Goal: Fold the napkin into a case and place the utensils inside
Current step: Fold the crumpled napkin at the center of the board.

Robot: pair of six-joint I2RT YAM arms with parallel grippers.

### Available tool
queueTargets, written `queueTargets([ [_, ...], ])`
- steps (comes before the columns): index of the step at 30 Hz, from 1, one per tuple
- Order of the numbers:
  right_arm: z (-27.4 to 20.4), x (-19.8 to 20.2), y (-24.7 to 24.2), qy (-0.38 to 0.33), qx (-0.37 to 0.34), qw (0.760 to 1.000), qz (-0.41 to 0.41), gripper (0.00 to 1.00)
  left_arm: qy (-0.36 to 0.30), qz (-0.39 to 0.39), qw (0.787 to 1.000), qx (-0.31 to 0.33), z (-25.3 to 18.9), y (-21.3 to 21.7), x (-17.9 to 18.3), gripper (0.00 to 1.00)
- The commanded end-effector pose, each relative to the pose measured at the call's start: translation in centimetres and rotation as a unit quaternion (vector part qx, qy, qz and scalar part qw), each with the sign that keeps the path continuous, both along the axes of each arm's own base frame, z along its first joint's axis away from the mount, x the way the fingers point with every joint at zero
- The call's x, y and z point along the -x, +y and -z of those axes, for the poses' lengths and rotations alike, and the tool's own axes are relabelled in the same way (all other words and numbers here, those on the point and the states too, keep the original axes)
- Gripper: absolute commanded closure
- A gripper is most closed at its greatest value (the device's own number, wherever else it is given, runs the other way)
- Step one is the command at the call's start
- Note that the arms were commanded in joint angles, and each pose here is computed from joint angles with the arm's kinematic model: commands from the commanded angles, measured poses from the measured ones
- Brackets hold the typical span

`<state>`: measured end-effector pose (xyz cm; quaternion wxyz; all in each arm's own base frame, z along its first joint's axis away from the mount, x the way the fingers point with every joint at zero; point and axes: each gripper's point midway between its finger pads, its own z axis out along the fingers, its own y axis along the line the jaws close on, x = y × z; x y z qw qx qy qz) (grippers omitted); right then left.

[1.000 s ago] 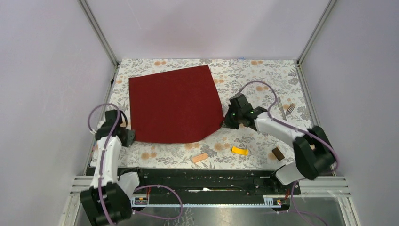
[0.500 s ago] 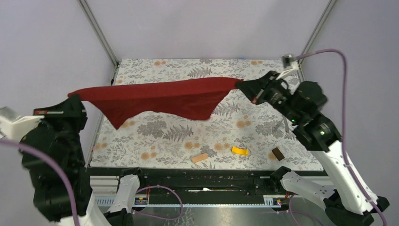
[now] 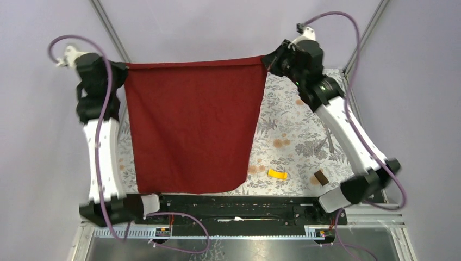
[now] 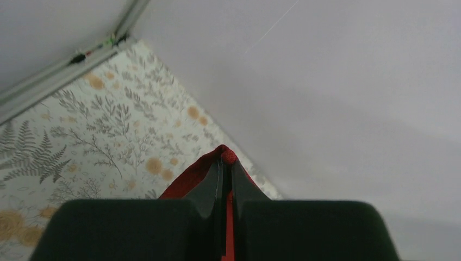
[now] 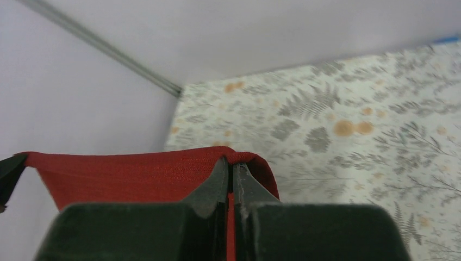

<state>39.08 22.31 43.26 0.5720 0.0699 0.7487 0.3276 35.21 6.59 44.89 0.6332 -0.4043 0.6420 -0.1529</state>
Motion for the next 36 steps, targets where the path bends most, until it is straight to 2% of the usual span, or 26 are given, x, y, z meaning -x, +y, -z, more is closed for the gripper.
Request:
queueTargets([
  [1,5.1,-8.0,-1.6,0.045,0.005,0.998,0.036,1.00,-0.013,0.052,0.998,-0.021,2.3,0.1,-7.8,1.00],
  [4,9.3,-12.5,-1.1,0.075,0.007,0.997,0.030,1.00,0.030,0.090,0.995,-0.010,7.9,0.0,-12.8,1.00],
  [8,15.4,-17.3,-0.4,0.116,0.022,0.993,0.025,1.00,0.091,0.107,0.990,0.016,16.2,0.5,-17.6,1.00],
  [13,21.5,-21.0,0.8,0.146,0.042,0.988,0.007,1.00,0.112,0.153,0.982,0.019,20.9,0.0,-21.4,1.00],
  [16,23.5,-21.8,1.4,0.154,0.046,0.987,-0.006,1.00,0.128,0.178,0.975,0.033,22.9,-0.5,-22.2,1.00],
  [21,25.7,-21.5,2.0,0.174,0.045,0.983,-0.027,1.00,0.149,0.181,0.971,0.043,24.8,-0.6,-21.3,1.00],
  [29,25.8,-19.1,2.2,0.183,0.056,0.980,-0.058,1.00,0.202,0.158,0.964,0.067,27.3,0.8,-16.7,1.00],
  [33,26.6,-17.2,1.3,0.221,0.077,0.971,-0.056,1.00,0.247,0.177,0.948,0.099,29.0,-0.4,-13.9,1.00],
  [36,28.5,-13.7,0.1,0.274,0.087,0.957,-0.049,1.00,0.302,0.170,0.930,0.123,31.4,-1.2,-10.3,1.00],
])
